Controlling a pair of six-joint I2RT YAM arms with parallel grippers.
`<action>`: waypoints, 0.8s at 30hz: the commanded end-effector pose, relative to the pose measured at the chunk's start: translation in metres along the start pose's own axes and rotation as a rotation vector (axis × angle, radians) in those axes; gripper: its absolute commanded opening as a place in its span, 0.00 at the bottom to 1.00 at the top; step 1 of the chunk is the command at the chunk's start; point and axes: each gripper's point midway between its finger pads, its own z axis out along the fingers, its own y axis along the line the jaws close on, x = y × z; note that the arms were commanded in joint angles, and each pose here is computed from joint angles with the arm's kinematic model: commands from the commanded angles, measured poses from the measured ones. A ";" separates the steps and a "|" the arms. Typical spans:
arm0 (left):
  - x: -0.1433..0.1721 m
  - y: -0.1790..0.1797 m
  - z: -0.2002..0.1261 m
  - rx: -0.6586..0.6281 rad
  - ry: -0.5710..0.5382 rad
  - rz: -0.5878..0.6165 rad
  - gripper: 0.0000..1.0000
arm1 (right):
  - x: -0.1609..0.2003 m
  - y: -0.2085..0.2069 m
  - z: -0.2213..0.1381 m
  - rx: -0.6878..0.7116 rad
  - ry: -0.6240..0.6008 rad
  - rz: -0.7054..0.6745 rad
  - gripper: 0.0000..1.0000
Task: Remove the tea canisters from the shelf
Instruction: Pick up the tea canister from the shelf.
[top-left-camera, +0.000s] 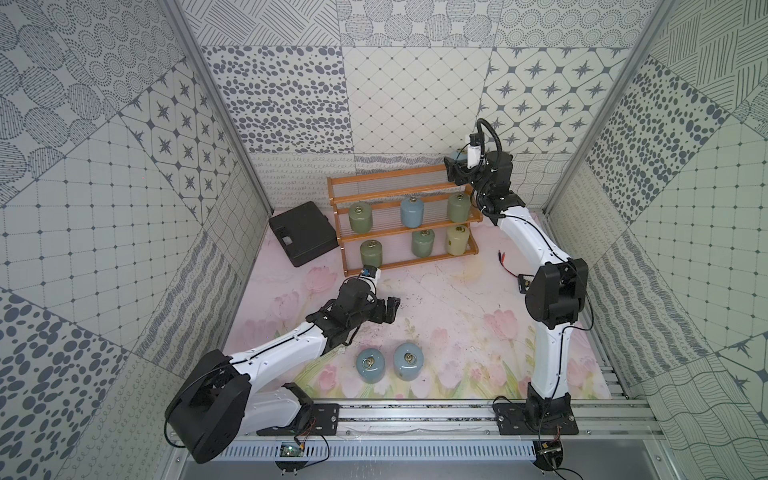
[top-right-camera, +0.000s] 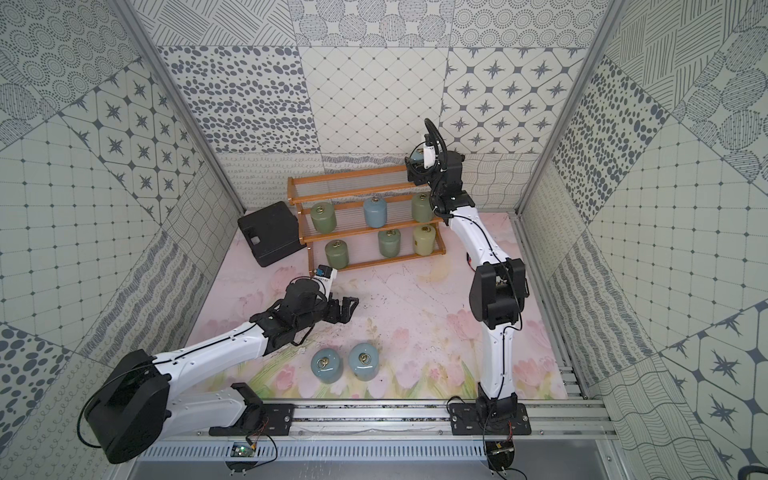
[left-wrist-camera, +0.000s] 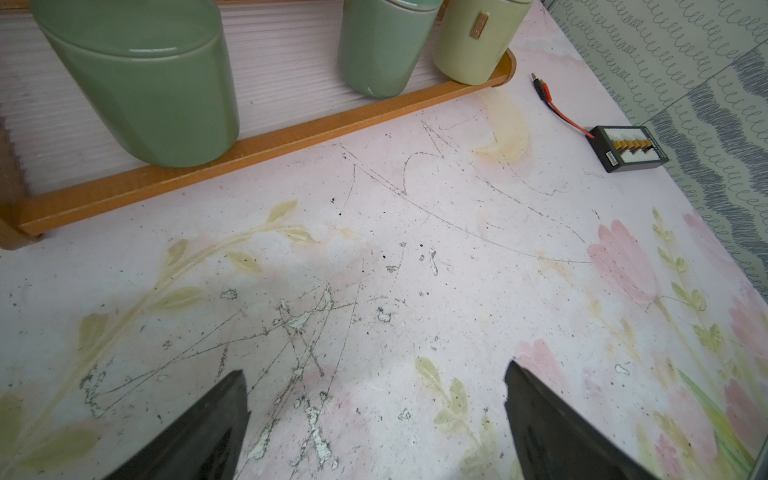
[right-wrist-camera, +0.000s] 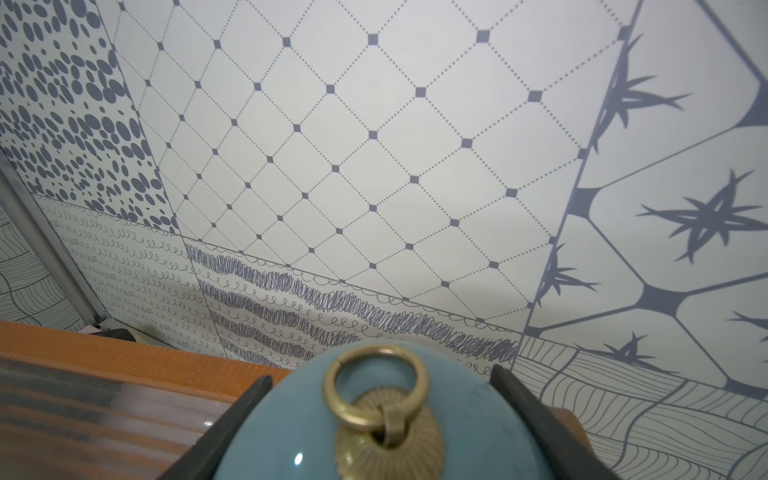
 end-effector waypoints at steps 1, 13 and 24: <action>-0.018 -0.008 -0.001 0.035 -0.056 -0.009 1.00 | -0.031 0.004 -0.019 -0.019 -0.058 -0.020 0.76; -0.016 -0.011 0.000 0.055 -0.058 -0.025 1.00 | -0.061 0.021 -0.065 -0.065 -0.135 -0.022 0.73; -0.013 -0.013 -0.005 0.081 -0.079 -0.048 1.00 | -0.026 0.046 -0.129 -0.088 -0.109 -0.001 0.72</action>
